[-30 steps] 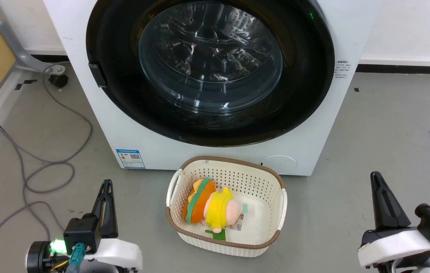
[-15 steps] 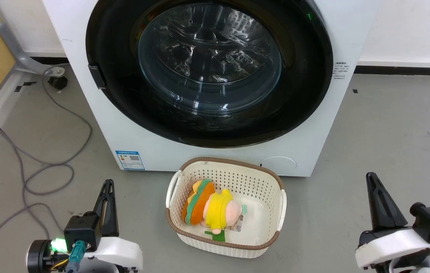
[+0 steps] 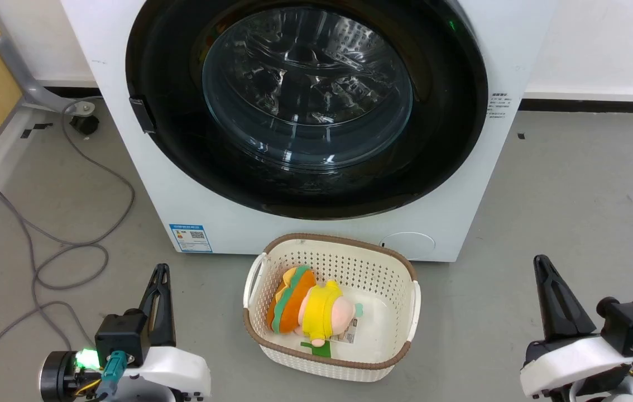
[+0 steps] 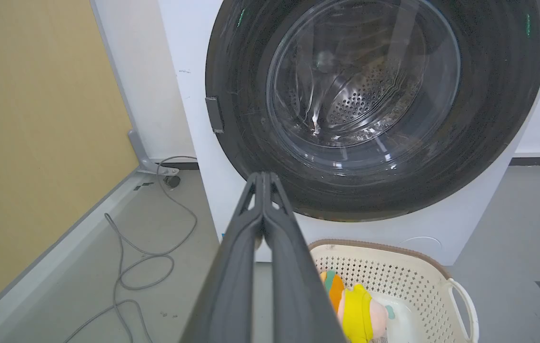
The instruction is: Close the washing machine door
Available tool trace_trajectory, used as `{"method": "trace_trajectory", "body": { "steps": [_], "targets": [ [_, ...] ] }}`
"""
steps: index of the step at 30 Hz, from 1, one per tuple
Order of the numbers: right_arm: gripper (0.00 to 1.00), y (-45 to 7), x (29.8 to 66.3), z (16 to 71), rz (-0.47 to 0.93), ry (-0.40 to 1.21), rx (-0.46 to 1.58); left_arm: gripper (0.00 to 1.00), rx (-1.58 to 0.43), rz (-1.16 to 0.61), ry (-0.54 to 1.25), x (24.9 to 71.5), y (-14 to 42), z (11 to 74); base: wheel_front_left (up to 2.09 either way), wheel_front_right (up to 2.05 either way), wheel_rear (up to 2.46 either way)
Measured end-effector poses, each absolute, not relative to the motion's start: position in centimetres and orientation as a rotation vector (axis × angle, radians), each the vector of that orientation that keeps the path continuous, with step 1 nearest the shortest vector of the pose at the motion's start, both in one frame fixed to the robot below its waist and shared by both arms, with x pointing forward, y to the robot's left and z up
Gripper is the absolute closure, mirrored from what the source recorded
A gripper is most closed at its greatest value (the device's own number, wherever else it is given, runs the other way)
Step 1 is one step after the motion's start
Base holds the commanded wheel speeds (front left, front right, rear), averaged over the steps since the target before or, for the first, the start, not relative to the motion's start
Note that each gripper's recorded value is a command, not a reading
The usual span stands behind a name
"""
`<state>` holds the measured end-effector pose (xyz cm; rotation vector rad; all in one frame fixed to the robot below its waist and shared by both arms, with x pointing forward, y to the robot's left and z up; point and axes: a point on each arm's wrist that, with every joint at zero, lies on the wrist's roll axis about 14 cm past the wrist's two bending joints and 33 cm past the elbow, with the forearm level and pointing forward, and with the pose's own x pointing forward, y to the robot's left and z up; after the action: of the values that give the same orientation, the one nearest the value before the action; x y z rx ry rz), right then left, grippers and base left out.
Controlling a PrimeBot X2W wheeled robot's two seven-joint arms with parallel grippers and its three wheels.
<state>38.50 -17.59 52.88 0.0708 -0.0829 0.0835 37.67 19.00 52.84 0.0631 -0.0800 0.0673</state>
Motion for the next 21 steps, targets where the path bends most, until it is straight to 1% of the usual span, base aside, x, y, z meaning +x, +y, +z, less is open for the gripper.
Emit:
{"method": "trace_trajectory", "body": {
  "steps": [21],
  "targets": [
    [1.0, -17.07, 38.24, 53.01, 0.101, -0.061, 0.033, 1.0, 0.053, 0.042, -0.061, 37.71, 18.47, 53.02, 0.0, 0.0, 0.0]
  ]
}}
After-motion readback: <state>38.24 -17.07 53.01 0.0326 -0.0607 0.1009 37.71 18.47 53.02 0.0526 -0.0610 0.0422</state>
